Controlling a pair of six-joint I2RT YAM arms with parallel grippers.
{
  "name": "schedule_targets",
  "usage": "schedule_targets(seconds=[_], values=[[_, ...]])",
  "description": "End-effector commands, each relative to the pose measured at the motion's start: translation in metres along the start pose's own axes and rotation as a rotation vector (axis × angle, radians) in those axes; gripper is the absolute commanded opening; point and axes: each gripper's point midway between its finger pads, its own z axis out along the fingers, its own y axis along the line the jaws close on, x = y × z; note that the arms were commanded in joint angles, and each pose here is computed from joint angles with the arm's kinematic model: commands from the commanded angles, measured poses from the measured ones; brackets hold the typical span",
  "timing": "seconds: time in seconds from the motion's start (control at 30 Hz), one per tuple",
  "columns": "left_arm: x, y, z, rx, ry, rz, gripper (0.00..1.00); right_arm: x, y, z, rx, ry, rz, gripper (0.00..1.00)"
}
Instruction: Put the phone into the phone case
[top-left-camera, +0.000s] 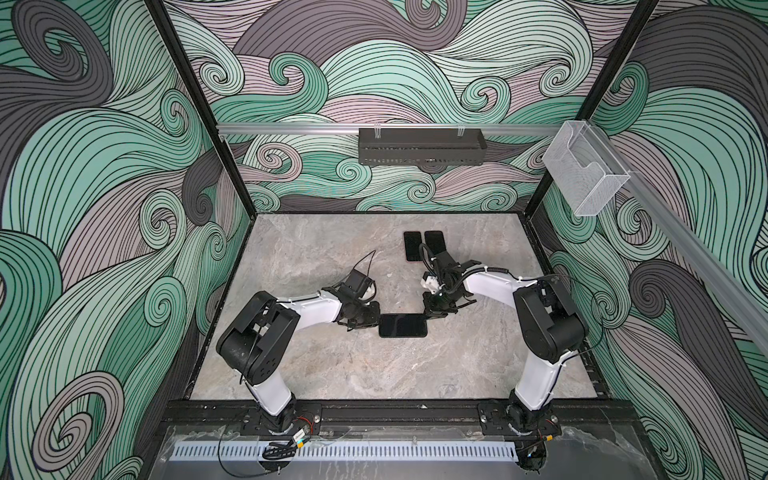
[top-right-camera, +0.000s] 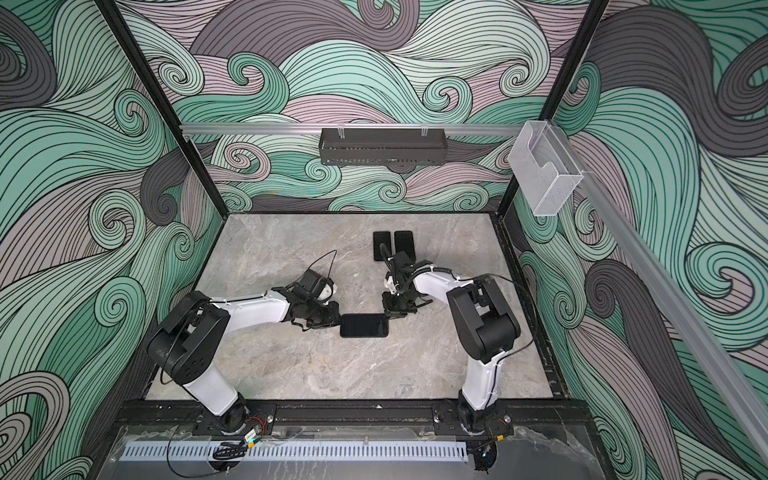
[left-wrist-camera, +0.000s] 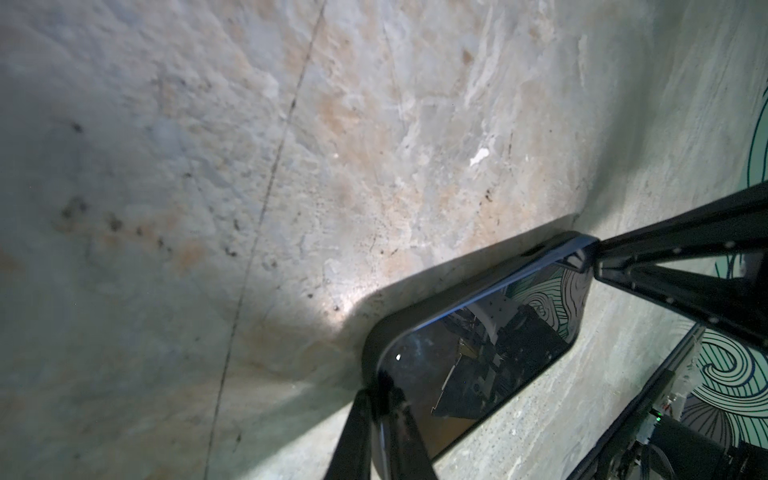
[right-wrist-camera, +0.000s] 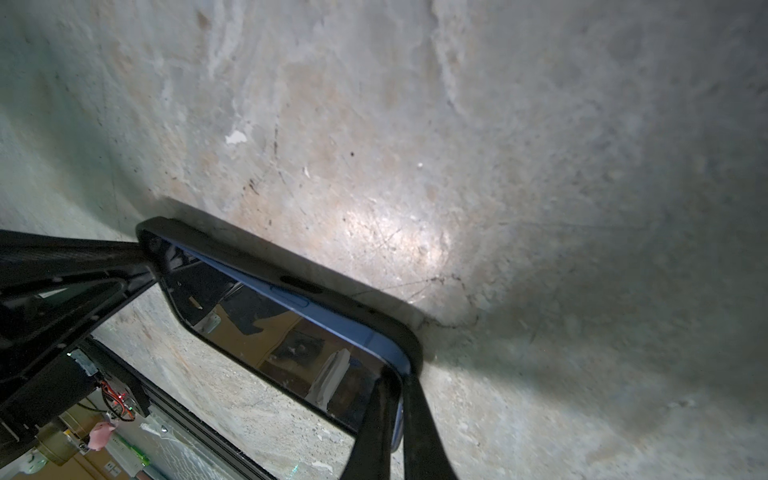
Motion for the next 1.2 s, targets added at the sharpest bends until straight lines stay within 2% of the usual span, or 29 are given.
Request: schedule_targets(seconds=[0.0,0.3,0.83,1.17], values=[[0.012,0.006,0.008,-0.010,0.040,-0.003,0.12,0.040,-0.014,0.090,0.042,0.149,-0.027,0.08],[0.014,0.007,0.009,-0.011,0.045,-0.007,0.12,0.045,-0.028,0.102,0.121,0.158,-0.014,0.09],[0.015,0.007,0.008,-0.012,0.049,-0.006,0.12,0.049,-0.037,0.119,0.164,0.185,-0.001,0.08],[0.014,0.007,0.008,-0.013,0.050,-0.007,0.12,0.054,-0.053,0.126,0.264,0.208,-0.005,0.08]])
